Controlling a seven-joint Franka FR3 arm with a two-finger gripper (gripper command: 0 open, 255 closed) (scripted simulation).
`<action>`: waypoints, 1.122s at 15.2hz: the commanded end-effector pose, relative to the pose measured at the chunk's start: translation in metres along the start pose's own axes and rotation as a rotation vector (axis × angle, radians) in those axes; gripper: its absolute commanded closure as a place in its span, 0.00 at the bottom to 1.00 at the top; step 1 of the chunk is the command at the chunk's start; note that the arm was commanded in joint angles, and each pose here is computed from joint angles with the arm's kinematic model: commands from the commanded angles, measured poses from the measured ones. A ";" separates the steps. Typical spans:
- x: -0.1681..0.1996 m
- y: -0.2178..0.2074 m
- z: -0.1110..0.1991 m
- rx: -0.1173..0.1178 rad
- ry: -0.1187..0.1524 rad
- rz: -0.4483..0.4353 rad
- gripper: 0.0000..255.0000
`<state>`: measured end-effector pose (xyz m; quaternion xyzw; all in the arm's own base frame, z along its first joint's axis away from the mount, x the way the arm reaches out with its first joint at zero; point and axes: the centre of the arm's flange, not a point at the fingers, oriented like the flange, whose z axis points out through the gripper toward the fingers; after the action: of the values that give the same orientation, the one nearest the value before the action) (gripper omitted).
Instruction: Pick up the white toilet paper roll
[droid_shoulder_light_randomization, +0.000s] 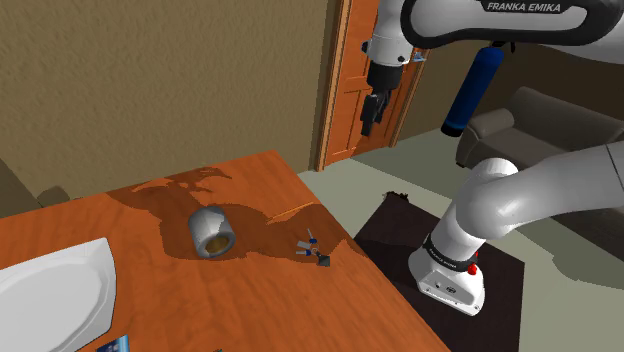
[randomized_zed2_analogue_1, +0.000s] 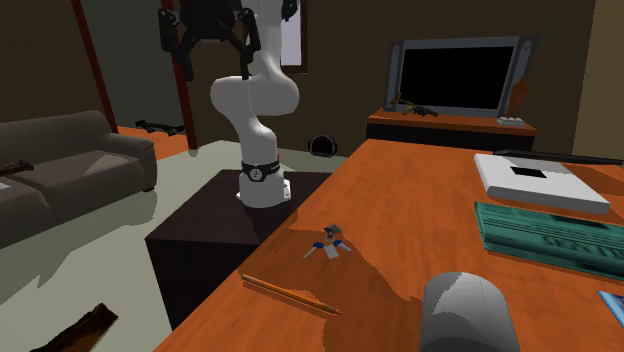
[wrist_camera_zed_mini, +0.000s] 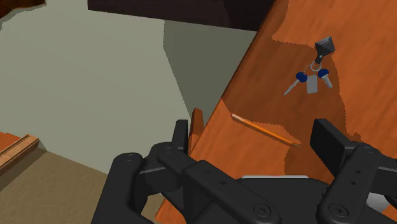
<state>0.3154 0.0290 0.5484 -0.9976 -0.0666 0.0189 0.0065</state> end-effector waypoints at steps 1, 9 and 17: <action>0.000 0.000 0.000 0.000 0.000 0.000 0.00; 0.043 -0.109 0.030 -0.242 0.156 -0.211 0.00; 0.069 -0.215 0.082 -0.483 0.312 -0.423 0.00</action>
<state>0.3511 0.2372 0.4741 -0.9341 -0.2585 -0.1394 -0.2031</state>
